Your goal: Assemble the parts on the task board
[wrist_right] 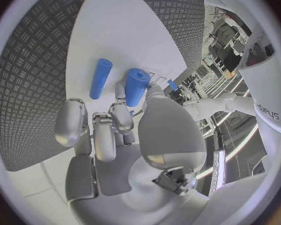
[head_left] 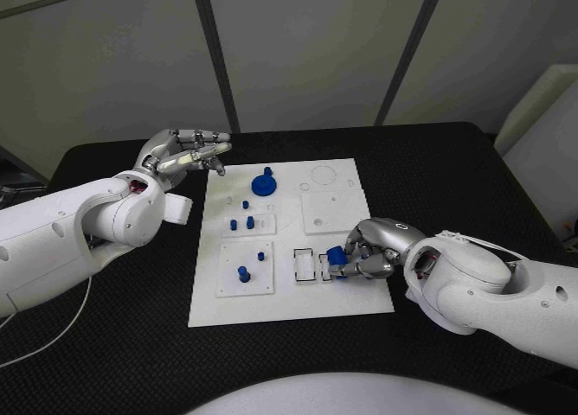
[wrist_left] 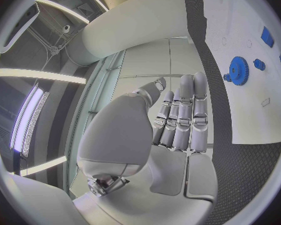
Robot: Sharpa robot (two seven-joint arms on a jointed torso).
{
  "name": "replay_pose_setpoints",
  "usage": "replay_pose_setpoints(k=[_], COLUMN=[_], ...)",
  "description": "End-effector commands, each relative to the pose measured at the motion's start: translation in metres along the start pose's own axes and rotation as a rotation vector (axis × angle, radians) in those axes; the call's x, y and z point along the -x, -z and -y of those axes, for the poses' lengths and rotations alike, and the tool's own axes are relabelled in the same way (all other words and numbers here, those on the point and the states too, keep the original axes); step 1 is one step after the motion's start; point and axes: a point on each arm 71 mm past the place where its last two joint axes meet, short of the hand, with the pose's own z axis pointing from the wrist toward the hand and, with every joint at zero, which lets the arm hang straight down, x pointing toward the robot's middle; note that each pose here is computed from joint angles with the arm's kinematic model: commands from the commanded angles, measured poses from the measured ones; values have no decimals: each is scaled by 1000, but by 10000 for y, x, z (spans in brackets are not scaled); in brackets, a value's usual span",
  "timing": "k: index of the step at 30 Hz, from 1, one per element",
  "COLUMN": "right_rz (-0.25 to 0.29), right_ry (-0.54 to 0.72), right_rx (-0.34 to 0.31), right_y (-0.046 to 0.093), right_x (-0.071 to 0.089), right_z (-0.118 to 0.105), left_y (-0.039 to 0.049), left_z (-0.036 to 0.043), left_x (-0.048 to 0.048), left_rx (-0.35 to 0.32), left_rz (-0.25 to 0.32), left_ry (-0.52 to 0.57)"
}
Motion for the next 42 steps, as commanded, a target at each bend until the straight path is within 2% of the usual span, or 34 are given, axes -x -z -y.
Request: replay_pose_setpoints(k=[1,11,17,20,32,42], right_rz=[53,143,157,145,32,0], right_ry=[-8,-91,-142,-155,-167,-155], right_rx=[-10,10,23,29,54,43], right_y=[22,132,150,131,-25,-116], right_x=[1,94,106,89,-50,-104], right_z=[4,-73,-139,-176,-348,-371], left_y=[1,6,8,9,5,1], left_z=[12,0,-5,-5,-7,-6], left_x=[-8,-5,-6,-6,-23,-39], left_rx=[-3,-1,0,0,0,0], left_rz=[-7,-7,-8,-8,-12,-16], left_ry=[5,6,6,6,8,10])
